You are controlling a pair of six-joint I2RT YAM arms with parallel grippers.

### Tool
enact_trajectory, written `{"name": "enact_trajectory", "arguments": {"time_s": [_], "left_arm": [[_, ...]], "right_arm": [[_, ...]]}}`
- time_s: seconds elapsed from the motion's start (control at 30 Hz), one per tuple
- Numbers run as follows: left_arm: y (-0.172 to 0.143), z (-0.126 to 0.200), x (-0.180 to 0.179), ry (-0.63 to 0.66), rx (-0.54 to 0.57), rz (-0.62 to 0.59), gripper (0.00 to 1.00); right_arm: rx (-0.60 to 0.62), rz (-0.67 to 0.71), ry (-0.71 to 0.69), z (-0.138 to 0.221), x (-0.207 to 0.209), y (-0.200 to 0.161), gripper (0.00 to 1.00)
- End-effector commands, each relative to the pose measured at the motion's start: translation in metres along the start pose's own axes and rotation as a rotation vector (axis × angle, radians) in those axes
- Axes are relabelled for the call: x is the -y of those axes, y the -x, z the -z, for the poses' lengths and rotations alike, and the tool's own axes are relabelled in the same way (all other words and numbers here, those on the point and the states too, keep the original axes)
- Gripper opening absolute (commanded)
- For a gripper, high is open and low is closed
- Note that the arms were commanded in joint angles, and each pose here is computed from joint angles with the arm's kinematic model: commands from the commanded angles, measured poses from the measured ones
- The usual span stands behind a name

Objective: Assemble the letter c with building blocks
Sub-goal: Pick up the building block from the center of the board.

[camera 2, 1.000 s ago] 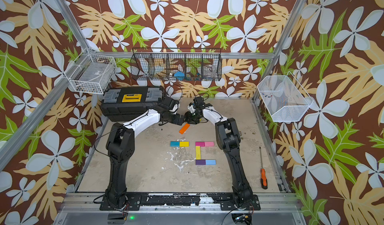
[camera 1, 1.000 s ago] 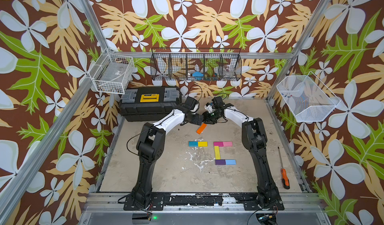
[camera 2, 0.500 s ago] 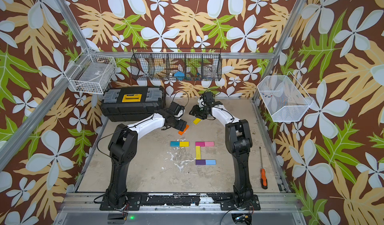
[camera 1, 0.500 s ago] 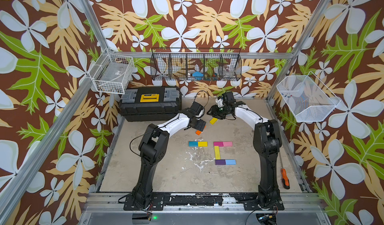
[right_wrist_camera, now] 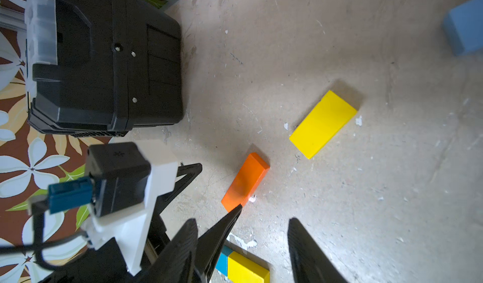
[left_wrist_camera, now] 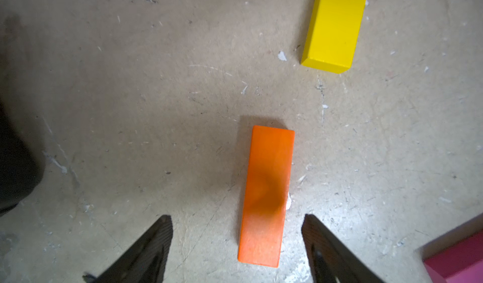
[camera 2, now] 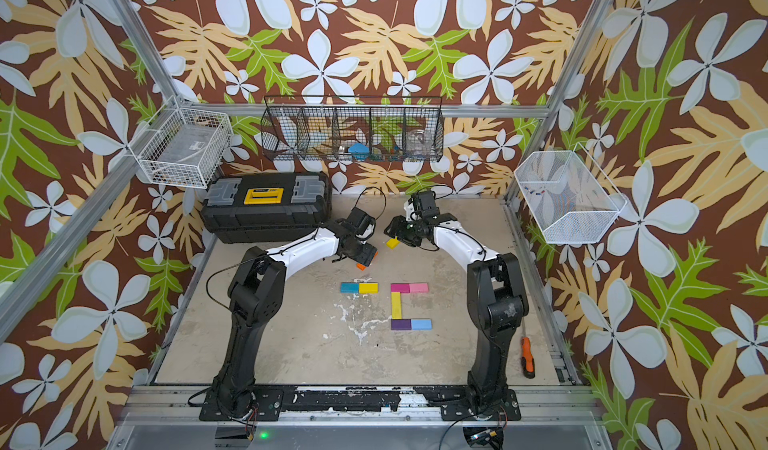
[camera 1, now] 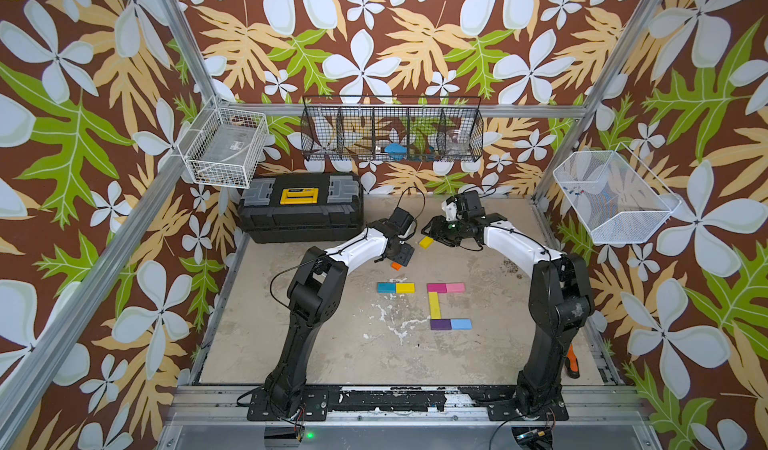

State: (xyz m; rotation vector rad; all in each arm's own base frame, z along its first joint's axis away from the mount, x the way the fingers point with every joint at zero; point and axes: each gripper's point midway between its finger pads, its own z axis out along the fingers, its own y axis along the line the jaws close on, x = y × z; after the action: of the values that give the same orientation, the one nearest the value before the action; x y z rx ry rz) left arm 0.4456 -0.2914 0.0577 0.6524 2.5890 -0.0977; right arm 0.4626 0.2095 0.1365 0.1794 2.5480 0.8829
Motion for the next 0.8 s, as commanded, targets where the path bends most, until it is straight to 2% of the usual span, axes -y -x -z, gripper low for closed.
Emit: {"name": "enact_trajectory", "arguments": {"time_s": [0.0,0.57,0.77], "left_arm": [[-0.004,-0.002,0.004,-0.007,-0.022,-0.014,0.80],[-0.015,-0.018,0.016,-0.035,-0.075,-0.015,0.70],[-0.018,-0.023,0.017,-0.034,-0.084,-0.011,0.61]], "right_arm": [[0.028,0.000,-0.005,0.004,0.003,0.002,0.57],[0.034,0.001,-0.014,0.020,0.008,-0.013,0.57],[0.029,0.001,-0.018,0.022,0.011,-0.020,0.58]]}}
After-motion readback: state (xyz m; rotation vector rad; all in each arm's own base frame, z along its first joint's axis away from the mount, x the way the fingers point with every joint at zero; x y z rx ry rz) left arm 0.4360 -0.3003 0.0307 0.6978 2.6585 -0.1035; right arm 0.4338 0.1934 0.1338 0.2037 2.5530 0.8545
